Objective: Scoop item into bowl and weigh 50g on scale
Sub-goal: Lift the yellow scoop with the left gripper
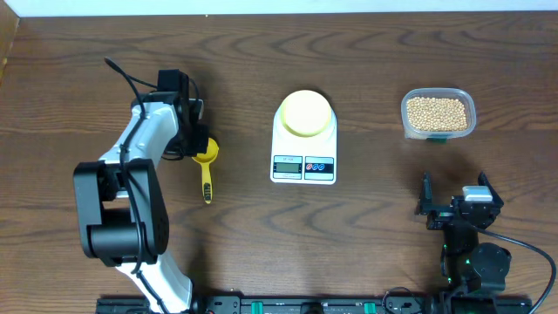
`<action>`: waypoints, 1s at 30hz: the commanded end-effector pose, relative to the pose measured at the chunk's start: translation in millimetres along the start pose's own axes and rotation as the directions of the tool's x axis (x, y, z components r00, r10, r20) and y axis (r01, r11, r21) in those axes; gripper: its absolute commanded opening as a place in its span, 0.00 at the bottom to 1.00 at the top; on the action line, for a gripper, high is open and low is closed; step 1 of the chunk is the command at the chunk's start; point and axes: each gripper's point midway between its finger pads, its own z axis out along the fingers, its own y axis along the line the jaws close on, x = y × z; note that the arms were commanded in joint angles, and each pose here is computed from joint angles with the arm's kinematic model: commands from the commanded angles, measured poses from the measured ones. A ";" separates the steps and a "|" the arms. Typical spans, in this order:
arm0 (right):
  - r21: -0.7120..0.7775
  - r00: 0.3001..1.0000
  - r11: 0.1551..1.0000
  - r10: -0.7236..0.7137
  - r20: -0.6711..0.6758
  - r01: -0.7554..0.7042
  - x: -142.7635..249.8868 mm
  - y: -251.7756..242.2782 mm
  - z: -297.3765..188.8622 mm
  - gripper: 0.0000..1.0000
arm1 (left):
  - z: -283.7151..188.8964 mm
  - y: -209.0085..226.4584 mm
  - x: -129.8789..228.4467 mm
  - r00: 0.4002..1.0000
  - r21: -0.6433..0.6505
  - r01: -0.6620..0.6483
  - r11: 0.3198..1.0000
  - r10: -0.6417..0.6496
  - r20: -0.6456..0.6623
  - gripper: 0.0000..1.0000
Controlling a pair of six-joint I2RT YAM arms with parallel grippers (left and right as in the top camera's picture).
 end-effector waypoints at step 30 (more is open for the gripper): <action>0.007 1.000 1.000 0.015 0.002 -0.015 -0.1 -0.9 -0.4 0.99 | -54.9 -22.2 -9.7 0.913 0.190 0.382 0.905 -0.401 0.072 0.08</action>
